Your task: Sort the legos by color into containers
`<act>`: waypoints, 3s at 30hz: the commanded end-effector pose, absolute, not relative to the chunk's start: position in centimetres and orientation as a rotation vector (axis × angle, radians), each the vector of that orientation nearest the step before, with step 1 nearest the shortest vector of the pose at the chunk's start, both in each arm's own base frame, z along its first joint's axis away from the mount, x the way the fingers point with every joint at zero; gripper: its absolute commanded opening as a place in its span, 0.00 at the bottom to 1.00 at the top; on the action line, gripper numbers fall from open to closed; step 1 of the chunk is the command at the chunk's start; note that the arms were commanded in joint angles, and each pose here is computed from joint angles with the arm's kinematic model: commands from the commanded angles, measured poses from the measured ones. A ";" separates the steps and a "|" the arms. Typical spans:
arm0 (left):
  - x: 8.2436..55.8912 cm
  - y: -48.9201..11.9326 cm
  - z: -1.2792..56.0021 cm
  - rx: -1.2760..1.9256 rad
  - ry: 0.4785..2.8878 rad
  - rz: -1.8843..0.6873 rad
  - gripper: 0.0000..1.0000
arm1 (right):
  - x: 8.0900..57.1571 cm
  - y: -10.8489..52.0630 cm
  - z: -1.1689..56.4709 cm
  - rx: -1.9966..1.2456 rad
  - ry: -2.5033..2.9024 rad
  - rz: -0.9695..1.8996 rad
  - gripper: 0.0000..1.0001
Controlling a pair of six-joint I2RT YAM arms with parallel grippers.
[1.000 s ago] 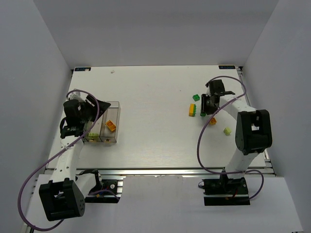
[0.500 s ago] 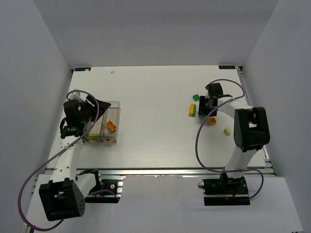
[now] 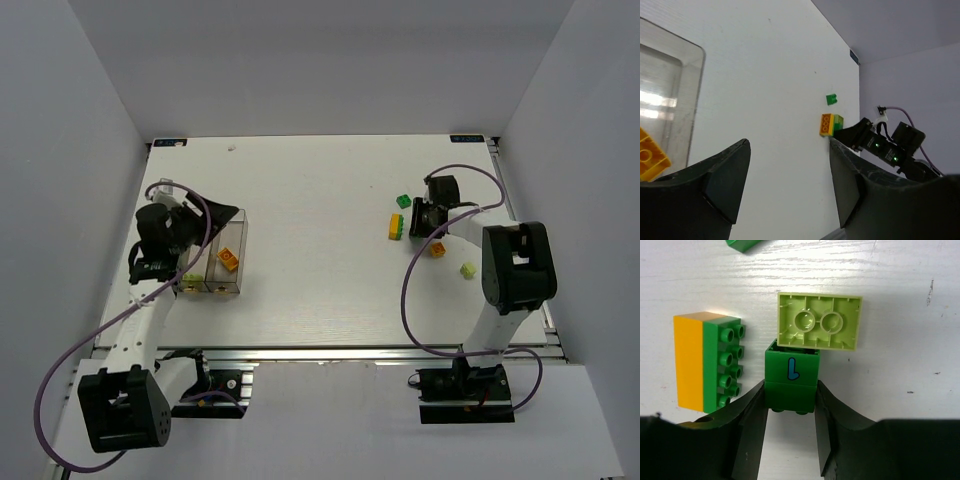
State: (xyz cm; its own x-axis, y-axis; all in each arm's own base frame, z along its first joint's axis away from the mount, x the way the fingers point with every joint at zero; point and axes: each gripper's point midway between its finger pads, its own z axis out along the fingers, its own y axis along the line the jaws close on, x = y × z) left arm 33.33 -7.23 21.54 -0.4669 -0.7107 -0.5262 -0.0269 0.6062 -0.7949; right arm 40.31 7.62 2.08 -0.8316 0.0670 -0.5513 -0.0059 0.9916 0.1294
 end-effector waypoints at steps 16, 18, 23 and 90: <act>33.0 -23.0 23.0 -0.159 1.956 -1.379 0.80 | 33.3 18.3 15.6 -1.089 1.909 0.804 0.00; 32.9 -24.1 23.3 -0.141 1.948 -1.408 0.80 | 31.8 19.8 16.5 -1.172 1.809 0.858 0.00; 32.3 -26.7 22.6 -0.100 1.987 -1.460 0.81 | 28.3 22.9 17.0 -1.393 1.581 0.839 0.00; 34.7 -11.2 17.7 -0.435 2.274 -0.742 0.00 | 27.4 25.1 14.5 -1.473 1.591 0.695 0.00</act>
